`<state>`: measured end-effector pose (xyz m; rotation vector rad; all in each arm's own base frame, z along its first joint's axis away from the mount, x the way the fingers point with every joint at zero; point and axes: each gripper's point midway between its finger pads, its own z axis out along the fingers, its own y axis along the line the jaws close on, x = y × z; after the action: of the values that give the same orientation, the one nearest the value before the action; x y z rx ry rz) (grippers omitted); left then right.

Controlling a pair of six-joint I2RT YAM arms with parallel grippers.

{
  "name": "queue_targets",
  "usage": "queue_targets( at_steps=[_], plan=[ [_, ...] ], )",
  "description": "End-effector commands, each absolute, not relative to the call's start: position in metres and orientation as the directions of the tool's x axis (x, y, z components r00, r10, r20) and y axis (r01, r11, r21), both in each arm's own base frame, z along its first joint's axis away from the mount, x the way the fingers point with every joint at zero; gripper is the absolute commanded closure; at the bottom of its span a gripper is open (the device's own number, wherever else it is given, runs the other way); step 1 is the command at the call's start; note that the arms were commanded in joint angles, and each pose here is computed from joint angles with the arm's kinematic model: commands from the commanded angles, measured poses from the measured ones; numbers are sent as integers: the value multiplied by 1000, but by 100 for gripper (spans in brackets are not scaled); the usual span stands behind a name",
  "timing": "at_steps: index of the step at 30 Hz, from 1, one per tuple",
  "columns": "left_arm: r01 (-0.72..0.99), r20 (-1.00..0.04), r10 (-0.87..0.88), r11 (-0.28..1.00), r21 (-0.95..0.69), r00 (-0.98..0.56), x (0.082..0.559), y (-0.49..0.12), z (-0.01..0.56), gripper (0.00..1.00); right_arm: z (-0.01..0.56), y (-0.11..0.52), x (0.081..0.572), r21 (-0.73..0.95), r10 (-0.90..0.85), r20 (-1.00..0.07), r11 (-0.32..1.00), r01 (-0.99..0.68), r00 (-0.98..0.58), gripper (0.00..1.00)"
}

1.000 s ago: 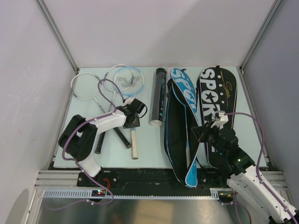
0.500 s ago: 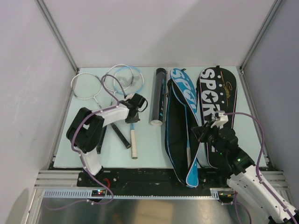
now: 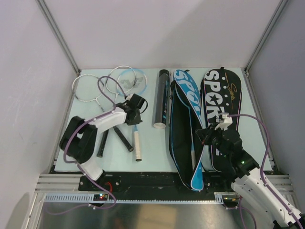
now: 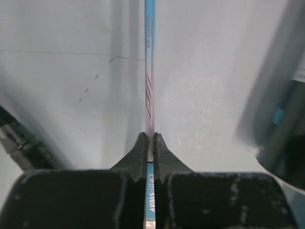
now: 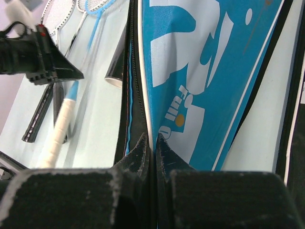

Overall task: Pack up the badminton gear
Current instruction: Pick up the racket from the center of the board.

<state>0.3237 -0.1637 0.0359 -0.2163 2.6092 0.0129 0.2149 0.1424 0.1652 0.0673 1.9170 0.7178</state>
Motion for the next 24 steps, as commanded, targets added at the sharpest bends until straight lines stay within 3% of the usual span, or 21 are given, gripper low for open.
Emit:
queue_targets(
  at_steps=[1, 24],
  plan=[
    [-160, -581, -236, 970, -180, -779, 327, -172, 90, 100, 225, 147, 225, 529, 430, -843, 773, -350, -322, 100],
    [-3, -657, -339, 890, -456, -674, 245, -173, 171, 100, 206, 156, 248, 558, 447, -812, 783, -276, -375, 100]
  ],
)
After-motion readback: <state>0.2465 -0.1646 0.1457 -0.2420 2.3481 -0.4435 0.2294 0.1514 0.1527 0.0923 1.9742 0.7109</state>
